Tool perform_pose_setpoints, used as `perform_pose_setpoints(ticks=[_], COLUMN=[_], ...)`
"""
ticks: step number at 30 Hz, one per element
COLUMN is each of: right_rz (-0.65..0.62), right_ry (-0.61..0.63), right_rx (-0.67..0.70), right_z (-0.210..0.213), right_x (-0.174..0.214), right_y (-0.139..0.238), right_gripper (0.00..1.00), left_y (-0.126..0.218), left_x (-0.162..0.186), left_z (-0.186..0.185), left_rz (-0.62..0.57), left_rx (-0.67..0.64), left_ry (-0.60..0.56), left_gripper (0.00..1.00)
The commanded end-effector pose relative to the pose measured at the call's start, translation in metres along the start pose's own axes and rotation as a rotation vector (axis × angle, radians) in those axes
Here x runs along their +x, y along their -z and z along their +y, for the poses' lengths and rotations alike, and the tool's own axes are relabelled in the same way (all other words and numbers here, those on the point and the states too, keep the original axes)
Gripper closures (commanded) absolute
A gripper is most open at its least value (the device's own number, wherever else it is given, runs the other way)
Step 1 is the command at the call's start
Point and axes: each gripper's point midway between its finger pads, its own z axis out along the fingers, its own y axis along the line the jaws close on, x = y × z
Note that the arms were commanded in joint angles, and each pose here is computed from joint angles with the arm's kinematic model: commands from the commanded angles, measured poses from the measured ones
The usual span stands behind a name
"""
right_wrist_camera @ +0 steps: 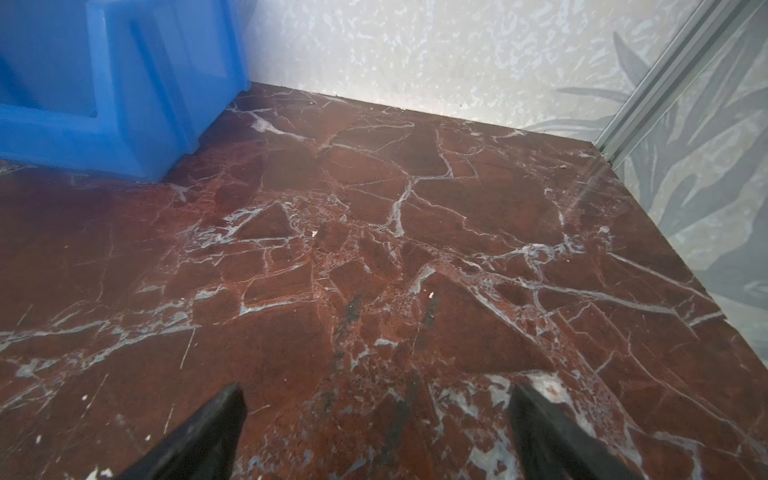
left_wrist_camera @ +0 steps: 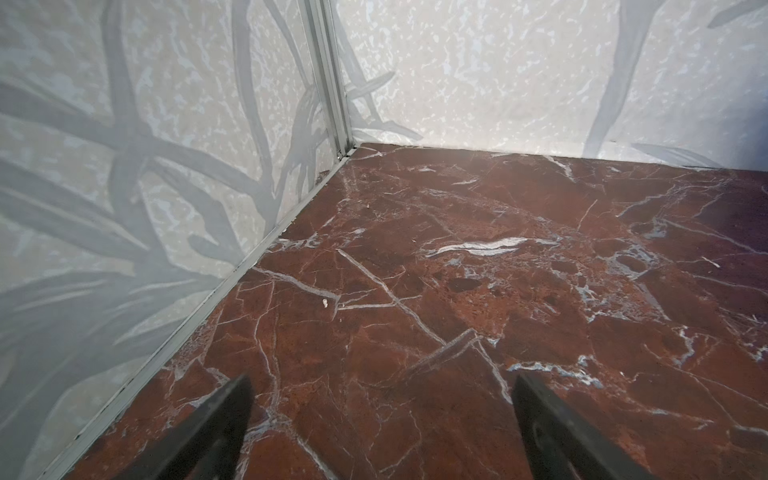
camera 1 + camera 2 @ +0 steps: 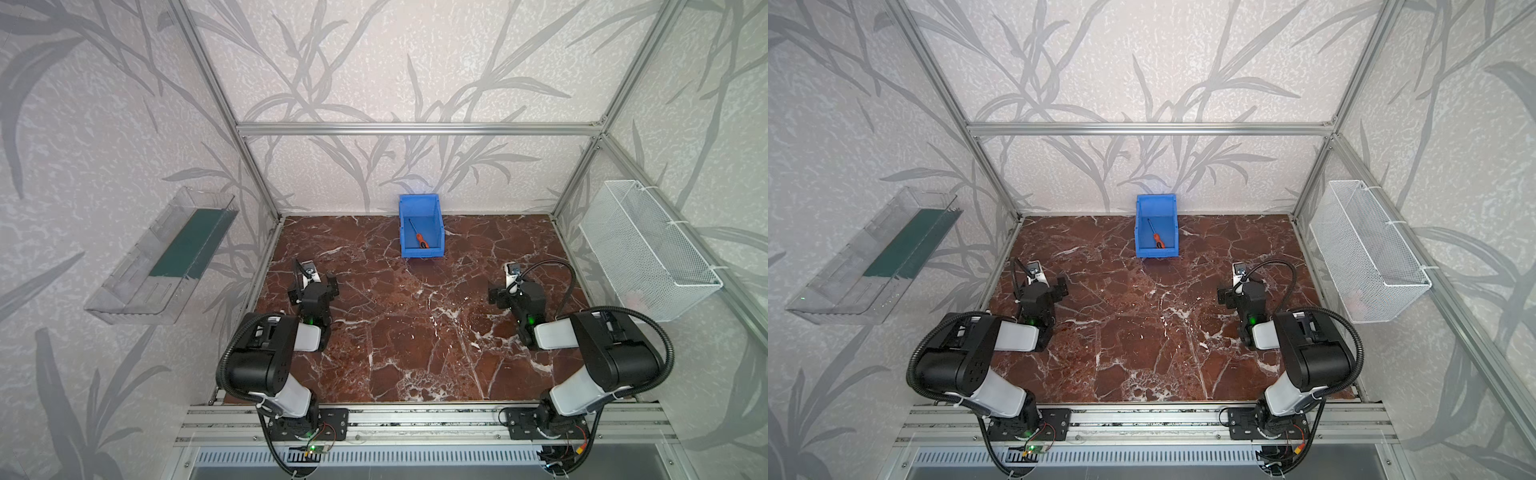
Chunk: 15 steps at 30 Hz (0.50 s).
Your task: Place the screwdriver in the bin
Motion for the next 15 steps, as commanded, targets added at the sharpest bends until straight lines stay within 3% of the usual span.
perform_pose_setpoints(ticks=[1,15], right_rz=[-0.048,-0.050], right_ry=[-0.018,-0.018], right_rx=[0.002,0.002], right_z=[-0.0022,-0.0023], right_x=[-0.0174,-0.0176], right_y=[0.0003,0.0009], right_gripper=[0.01,0.01], left_y=[-0.0004,-0.0004], left_x=[-0.0004,-0.0007], left_z=[0.0005,0.0008], left_rz=[-0.010,-0.010], left_rx=[-0.001,-0.002], left_ry=[0.009,0.010], left_gripper=[0.01,0.01])
